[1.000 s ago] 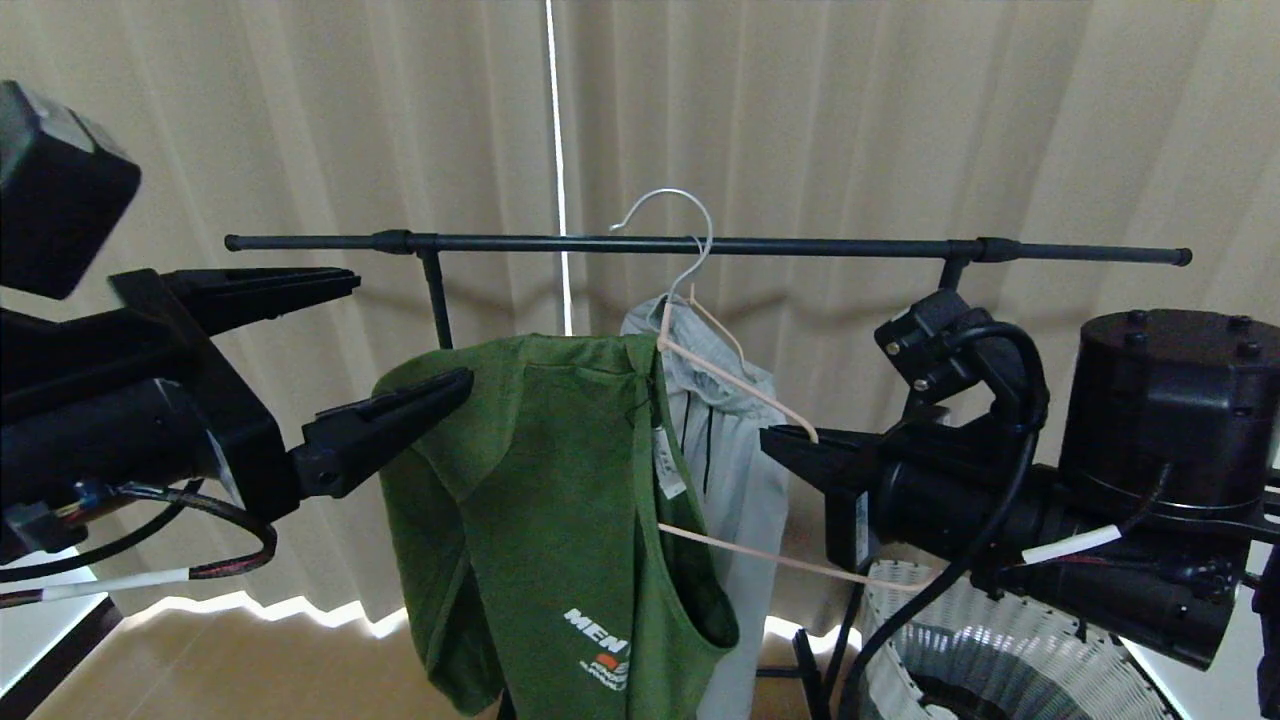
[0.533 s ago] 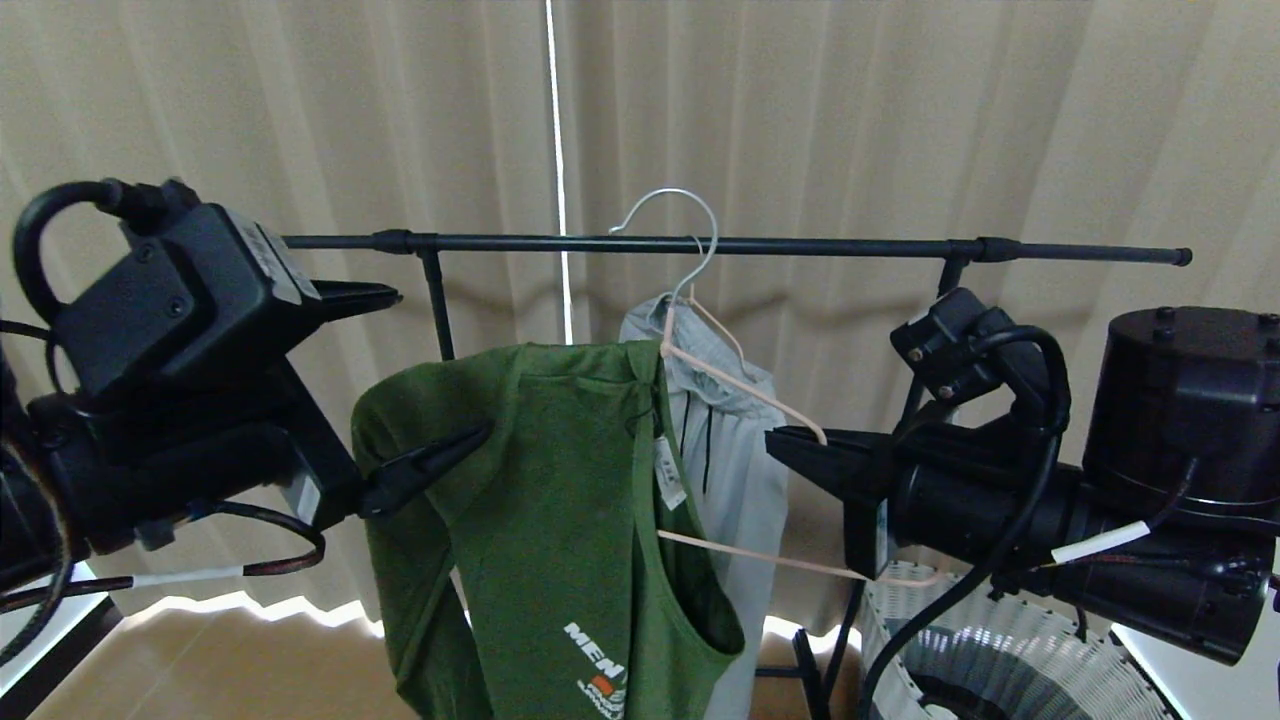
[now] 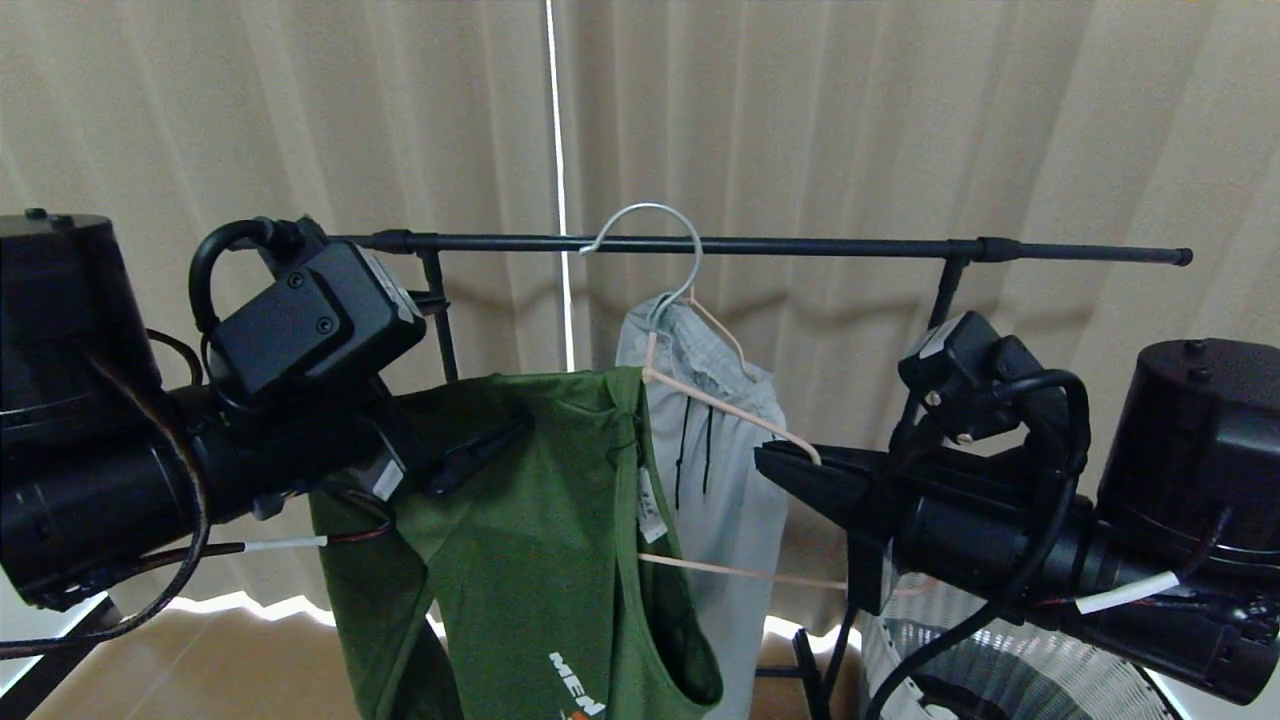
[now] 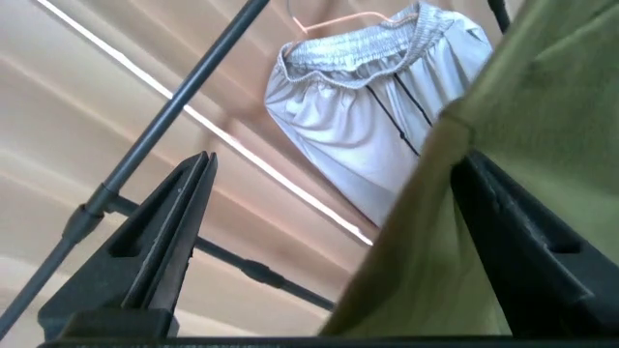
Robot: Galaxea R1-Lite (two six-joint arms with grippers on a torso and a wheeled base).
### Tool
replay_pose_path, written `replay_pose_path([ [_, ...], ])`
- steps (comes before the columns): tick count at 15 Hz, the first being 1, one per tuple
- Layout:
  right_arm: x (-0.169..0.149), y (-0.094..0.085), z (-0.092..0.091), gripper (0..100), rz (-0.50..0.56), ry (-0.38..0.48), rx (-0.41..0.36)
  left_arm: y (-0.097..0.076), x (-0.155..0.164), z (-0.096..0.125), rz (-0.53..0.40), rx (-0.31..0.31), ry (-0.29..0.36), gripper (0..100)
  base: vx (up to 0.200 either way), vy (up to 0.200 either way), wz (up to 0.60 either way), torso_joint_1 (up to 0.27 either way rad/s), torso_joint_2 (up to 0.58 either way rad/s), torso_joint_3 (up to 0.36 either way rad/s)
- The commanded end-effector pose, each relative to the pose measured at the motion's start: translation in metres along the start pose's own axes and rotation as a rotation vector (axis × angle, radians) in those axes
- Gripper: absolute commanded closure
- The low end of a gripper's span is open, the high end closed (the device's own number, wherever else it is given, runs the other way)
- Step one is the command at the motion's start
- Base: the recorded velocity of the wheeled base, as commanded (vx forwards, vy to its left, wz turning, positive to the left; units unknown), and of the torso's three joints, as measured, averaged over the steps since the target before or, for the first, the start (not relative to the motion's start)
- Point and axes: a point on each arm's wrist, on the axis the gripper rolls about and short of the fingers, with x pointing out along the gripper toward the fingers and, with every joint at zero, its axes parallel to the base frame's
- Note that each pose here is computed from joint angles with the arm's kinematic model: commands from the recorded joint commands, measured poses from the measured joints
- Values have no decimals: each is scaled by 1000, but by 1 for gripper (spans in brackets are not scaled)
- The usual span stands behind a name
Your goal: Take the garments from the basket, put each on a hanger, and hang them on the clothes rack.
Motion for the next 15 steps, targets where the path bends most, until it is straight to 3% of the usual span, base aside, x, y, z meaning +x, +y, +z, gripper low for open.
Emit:
replay_pose_path([
  [1,-1,2,0,100,18,0,-2,-1,4,-2,-8,-4,9,0,0,0,0,0,0,0],
  [7,-5,3,-3,100,41,1,-1,-3,2,-5,-14,-3,18,0,0,0,0,0,0,0],
  [8,-6,3,-2,100,41,-2,-1,-4,2,-5,-17,-4,19,100,0,0,0,0,0,0],
  [15,-8,6,-1,100,56,-9,-4,-6,1,-7,-21,-4,24,100,0,0,0,0,0,0],
])
